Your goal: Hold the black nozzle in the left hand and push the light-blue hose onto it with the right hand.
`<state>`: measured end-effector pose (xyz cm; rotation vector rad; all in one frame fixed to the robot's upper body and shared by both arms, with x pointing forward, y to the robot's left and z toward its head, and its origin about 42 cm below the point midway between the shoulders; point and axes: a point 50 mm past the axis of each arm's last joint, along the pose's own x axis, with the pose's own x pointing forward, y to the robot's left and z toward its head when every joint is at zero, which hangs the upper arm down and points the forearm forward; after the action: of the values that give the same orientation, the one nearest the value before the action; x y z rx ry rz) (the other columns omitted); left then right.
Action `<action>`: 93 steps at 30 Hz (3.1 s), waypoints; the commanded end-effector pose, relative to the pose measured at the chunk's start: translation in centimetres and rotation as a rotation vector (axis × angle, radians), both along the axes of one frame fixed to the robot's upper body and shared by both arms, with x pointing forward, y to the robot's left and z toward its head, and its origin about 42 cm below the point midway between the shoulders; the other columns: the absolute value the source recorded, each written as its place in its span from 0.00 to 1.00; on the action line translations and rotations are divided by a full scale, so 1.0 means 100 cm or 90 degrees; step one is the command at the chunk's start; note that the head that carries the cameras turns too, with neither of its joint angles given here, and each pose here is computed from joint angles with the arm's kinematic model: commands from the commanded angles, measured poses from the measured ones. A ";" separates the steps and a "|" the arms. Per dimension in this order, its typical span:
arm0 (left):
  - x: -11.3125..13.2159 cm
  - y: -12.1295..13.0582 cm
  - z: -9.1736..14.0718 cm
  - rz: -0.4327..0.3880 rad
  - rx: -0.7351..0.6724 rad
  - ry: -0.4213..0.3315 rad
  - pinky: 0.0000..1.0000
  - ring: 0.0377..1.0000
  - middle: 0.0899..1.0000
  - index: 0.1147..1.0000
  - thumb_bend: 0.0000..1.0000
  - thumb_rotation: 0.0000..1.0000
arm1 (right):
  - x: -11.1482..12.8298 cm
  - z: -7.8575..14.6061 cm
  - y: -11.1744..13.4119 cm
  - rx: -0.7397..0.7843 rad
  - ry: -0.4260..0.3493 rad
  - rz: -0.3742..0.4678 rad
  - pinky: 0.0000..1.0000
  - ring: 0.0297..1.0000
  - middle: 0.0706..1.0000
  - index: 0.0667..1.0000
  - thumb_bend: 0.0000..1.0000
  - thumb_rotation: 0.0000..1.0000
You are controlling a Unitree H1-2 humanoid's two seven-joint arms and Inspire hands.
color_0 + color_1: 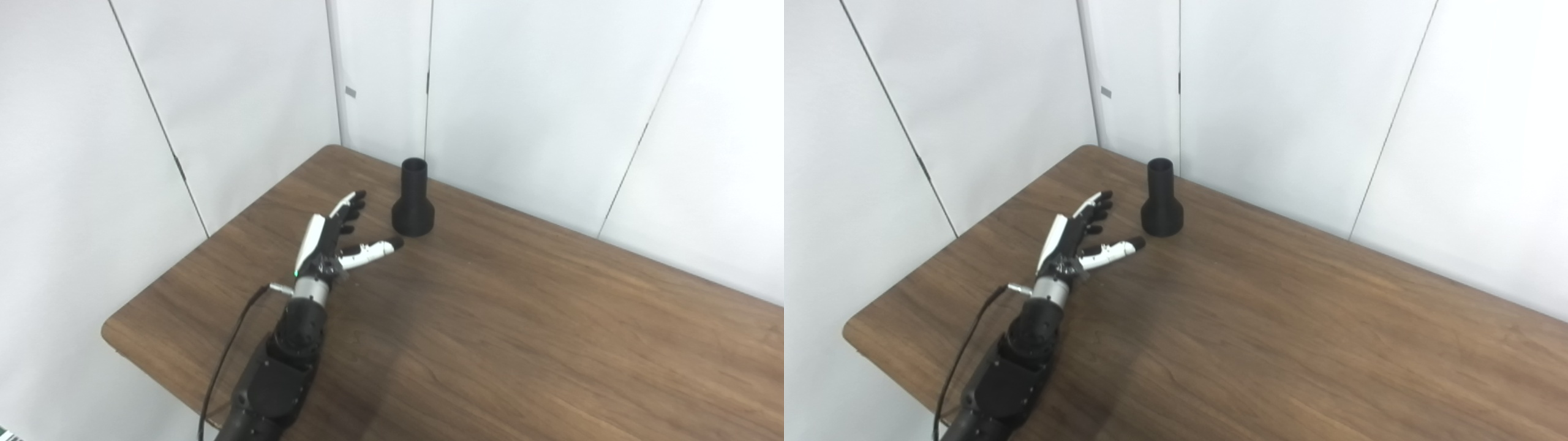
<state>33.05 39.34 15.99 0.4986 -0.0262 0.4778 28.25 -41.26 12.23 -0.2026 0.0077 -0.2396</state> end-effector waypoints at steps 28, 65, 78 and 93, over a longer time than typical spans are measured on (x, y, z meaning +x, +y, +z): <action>0.047 0.003 0.024 -0.048 0.114 0.211 1.00 0.98 0.97 0.98 1.00 0.50 | -0.016 -0.010 -0.008 -0.015 0.045 -0.037 0.59 0.68 0.68 0.64 0.36 0.42; 0.068 0.003 0.010 -0.079 0.264 0.364 0.97 1.00 1.00 0.99 1.00 0.48 | -0.026 -0.007 -0.008 -0.021 0.055 -0.037 0.59 0.68 0.66 0.64 0.35 0.39; 0.080 -0.008 0.014 -0.085 0.301 0.390 1.00 0.99 0.99 0.96 1.00 0.44 | -0.029 -0.006 -0.006 -0.016 0.056 -0.039 0.59 0.67 0.64 0.63 0.34 0.37; 0.091 -0.024 0.016 -0.107 0.310 0.423 0.94 1.00 1.00 0.96 1.00 0.44 | -0.036 -0.005 -0.006 -0.033 0.060 -0.033 0.59 0.65 0.59 0.61 0.32 0.37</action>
<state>42.35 38.75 19.87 1.1713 0.3871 0.2393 25.97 -40.93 12.61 -0.2251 0.0193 -0.2651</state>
